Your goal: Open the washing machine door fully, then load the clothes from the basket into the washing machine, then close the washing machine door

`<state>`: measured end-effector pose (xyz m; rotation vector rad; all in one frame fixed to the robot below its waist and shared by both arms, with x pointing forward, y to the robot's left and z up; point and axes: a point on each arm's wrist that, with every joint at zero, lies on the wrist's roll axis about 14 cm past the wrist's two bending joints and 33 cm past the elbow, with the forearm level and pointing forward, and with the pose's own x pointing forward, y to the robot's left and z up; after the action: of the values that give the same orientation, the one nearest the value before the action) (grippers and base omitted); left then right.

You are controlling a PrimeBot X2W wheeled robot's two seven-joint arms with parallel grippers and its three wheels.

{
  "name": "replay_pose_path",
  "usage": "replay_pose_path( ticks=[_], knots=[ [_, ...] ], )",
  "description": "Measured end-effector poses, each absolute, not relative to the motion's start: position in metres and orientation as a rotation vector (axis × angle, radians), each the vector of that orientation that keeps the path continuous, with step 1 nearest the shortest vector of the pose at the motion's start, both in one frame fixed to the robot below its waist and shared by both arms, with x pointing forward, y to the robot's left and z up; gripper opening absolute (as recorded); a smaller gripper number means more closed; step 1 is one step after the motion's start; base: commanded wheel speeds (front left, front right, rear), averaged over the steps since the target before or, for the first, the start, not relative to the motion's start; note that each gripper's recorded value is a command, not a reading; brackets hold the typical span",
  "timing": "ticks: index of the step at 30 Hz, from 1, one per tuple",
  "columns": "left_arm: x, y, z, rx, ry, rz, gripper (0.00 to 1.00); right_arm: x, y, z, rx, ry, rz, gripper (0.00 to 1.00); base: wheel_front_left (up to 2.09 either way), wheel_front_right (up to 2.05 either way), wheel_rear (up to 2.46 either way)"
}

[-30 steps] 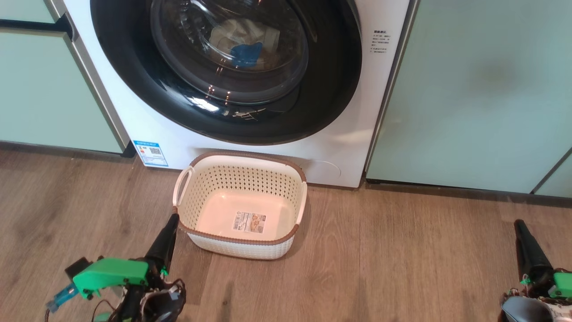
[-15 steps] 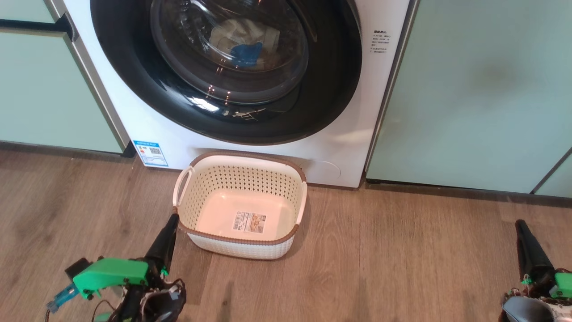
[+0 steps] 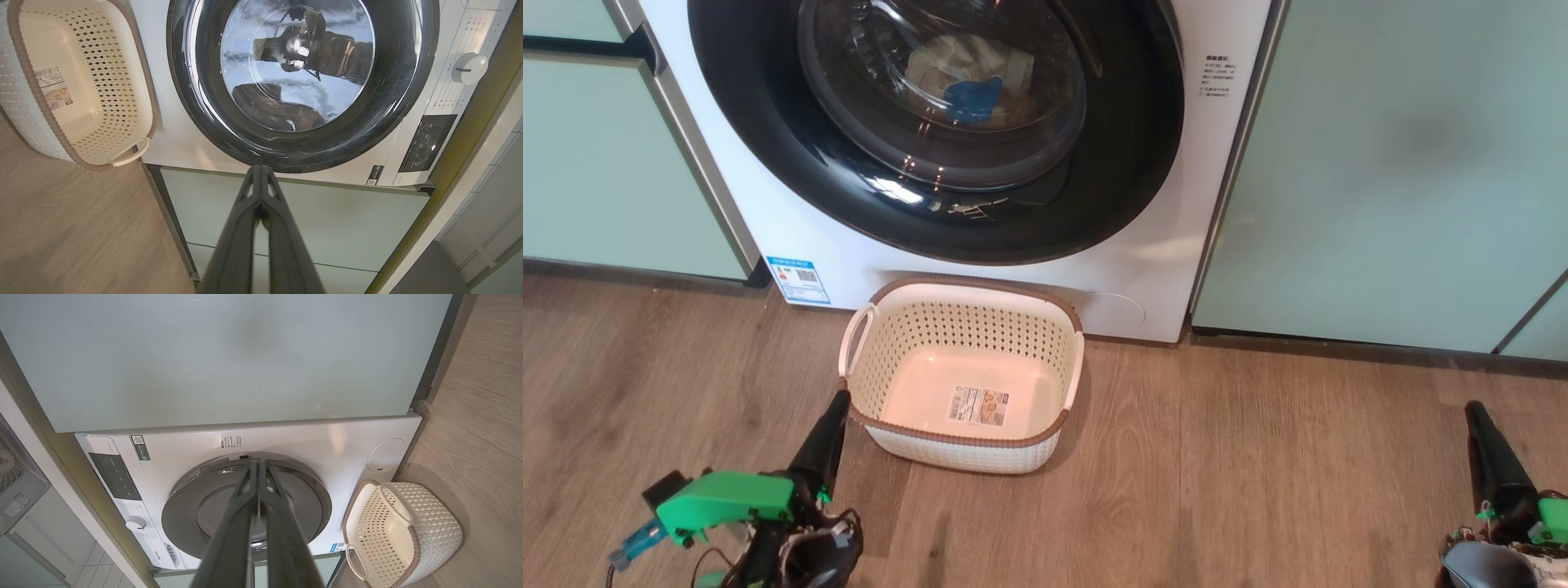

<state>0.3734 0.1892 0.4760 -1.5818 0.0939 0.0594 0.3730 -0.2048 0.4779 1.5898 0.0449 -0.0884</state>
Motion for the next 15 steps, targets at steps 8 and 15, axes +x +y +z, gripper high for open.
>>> replay_pose_path(
  ticks=[8, 15],
  knots=[
    [0.3733, 0.1891, 0.476, -1.583, 0.094, 0.059, 0.0, 0.373, -0.2052, 0.478, 1.59, 0.044, -0.089, 0.0, 0.0, 0.0, 0.0],
    [0.3733, 0.1888, 0.4759, -1.582, 0.096, 0.057, 0.0, 0.3729, -0.2061, 0.4779, 1.59, 0.042, -0.091, 0.0, 0.0, 0.0, 0.0]
  ],
)
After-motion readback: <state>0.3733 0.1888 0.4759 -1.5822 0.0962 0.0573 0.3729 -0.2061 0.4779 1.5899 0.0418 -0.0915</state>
